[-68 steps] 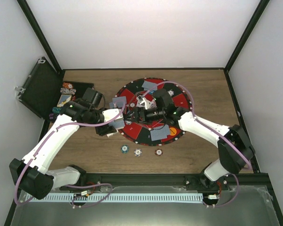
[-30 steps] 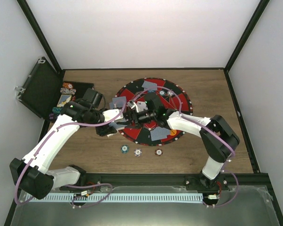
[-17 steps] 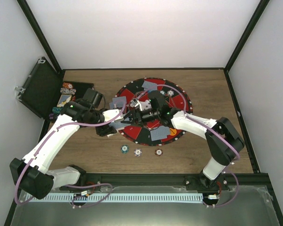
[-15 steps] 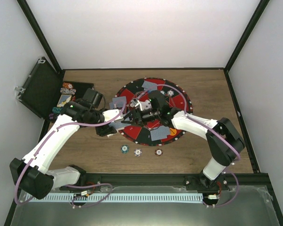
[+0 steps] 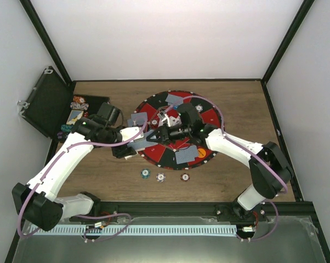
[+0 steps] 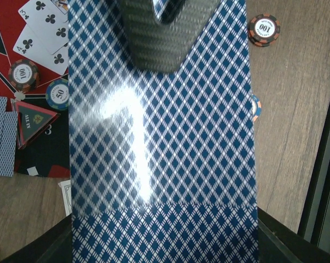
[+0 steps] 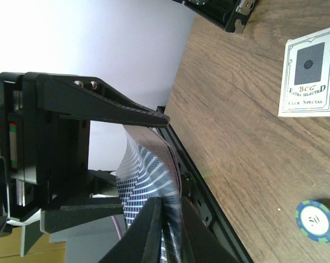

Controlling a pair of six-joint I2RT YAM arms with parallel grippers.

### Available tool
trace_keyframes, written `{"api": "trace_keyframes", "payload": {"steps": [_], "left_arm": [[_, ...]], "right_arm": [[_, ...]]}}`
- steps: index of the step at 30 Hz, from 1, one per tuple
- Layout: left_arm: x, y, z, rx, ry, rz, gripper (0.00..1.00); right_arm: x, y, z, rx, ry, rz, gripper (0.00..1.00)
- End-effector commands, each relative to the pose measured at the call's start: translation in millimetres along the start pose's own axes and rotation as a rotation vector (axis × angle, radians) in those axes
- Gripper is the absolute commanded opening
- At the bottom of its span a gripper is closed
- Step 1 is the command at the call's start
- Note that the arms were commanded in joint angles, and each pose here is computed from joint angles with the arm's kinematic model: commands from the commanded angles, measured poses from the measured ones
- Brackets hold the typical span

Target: Distribute texas hold em gaming equipment

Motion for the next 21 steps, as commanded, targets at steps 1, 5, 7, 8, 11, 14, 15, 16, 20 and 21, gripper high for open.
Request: {"api": "trace_keyframes", "payload": {"steps": [1,5,7,8,11,14,15,16,20,21], "left_arm": [[4.6,-2.1,0.3,0.002,0.024,-0.026,0.12],[3.9,-2.2,0.3,0.005,0.023,-0.023,0.12],[3.1,-1.9,0.3,0.008,0.023,-0.021,0.12],[3.0,-1.4,0.7,0.009,0.022,-0.018,0.12],[2.9,-2.1,0.5,0.01,0.022,-0.018,0.12],[2.9,-3.4,0.1,0.013,0.023,-0.019,0.11],[3.1,-3.5,0.3,0.014,0.023,-0.019,0.12],[3.0,-3.3,0.1,0.012,0.023,-0.02,0.12],[2.8,-2.5,-0.2,0.005,0.017,-0.018,0.12],[2.8,-2.8,-0.2,0.006,0.017,-0.018,0.12]], "right_arm": [[4.1,-15.0,1.6,-0.044,0.012,-0.028,0.07],[5.6,-27.4,-1.5,-0.051,0.016,-0.042,0.04],[6.9,-35.5,-4.1,-0.067,0.011,-0.05,0.03],[7.7,-40.7,-6.9,-0.08,0.007,-0.054,0.02],[10.7,-63.4,-20.5,-0.115,0.022,-0.084,0.01],[15.8,-91.9,-42.8,-0.18,0.036,-0.131,0.01],[17.0,-100.8,-55.0,-0.223,0.048,-0.142,0.01],[20.9,-109.5,-66.2,-0.278,0.046,-0.152,0.02],[25.5,-136.7,-130.3,-0.484,0.136,-0.146,0.01],[26.2,-141.8,-143.9,-0.532,0.151,-0.146,0.01]]}}
Point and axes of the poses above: each gripper's point midway between its finger pads, its own y axis out along the fingers, its own z axis along the line the jaws close on, x = y × z, the point moved 8 cm from there along -y, back along the fingers, and after that the axes turned 14 degrees about -y, right-handed, at the moved point
